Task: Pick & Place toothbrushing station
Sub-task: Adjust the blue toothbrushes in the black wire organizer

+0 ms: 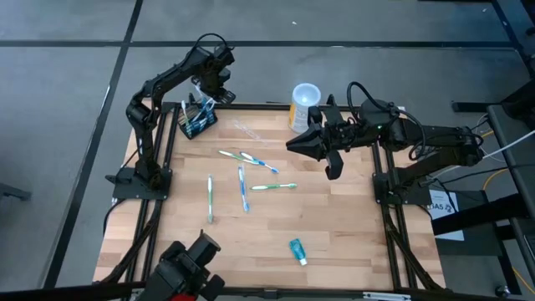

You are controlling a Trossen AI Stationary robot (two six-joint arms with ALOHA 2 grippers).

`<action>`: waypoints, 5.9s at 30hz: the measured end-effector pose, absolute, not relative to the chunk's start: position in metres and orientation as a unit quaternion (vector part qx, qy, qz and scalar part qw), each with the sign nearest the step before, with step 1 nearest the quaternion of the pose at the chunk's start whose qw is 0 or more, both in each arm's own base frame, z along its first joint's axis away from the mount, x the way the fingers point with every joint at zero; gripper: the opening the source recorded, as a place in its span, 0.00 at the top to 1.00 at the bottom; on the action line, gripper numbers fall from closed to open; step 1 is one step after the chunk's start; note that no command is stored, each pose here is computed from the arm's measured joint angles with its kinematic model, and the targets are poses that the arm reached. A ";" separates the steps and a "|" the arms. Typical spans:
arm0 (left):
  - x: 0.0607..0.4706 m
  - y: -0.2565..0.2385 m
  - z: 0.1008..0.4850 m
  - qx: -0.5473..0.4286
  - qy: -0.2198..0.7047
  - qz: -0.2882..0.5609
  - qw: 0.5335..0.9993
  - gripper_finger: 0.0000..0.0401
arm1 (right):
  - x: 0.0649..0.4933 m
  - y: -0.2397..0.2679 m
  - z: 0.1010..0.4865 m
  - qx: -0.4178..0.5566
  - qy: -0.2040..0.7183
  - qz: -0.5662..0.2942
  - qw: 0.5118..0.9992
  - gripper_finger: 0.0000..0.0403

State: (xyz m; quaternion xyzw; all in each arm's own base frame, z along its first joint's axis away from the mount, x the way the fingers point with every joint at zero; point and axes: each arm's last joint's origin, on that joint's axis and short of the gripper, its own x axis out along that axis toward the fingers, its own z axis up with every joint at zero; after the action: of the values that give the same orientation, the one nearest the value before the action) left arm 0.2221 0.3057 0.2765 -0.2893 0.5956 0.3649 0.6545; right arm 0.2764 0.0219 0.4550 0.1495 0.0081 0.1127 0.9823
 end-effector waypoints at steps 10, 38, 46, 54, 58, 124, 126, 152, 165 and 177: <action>0.222 0.305 0.276 -0.299 0.595 0.356 0.655 0.79 | 0.276 0.027 0.455 0.149 0.009 0.119 0.982 0.88; 0.235 0.279 0.298 -0.244 0.602 0.341 0.680 0.59 | 0.267 0.035 0.457 0.164 0.015 0.094 0.982 0.88; 0.227 0.258 0.338 -0.199 0.508 0.372 0.751 0.52 | 0.256 0.033 0.462 0.152 0.007 0.073 0.986 0.88; 0.213 0.264 0.282 -0.256 0.546 0.367 0.708 0.52 | 0.237 0.032 0.474 0.150 -0.018 0.073 0.986 0.88; 0.215 0.268 0.274 -0.262 0.526 0.380 0.714 0.52 | 0.232 0.031 0.477 0.146 -0.026 0.068 0.987 0.88; 0.207 0.284 0.238 -0.260 0.521 0.415 0.699 0.89 | 0.229 0.031 0.479 0.164 -0.034 0.045 0.985 0.88; 0.206 0.284 0.240 -0.259 0.517 0.416 0.701 0.89 | 0.230 0.031 0.479 0.164 -0.034 0.045 0.985 0.88; 0.147 0.213 0.280 -0.271 0.249 0.554 0.747 0.89 | 0.230 0.031 0.479 0.151 -0.035 0.040 0.987 0.88; 0.140 0.186 0.266 -0.272 0.179 0.582 0.745 0.90 | 0.230 0.031 0.479 0.153 -0.034 0.044 0.987 0.88; 0.153 0.201 0.243 -0.280 0.217 0.574 0.738 0.90 | 0.230 0.031 0.479 0.156 -0.034 0.045 0.986 0.88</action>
State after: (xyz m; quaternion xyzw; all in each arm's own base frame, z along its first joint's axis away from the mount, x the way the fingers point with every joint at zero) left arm 0.1532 0.2008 0.2432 -0.2803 0.2171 0.5743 0.7379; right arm 0.2295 0.0308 0.4786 0.1563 -0.0339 0.0446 0.9861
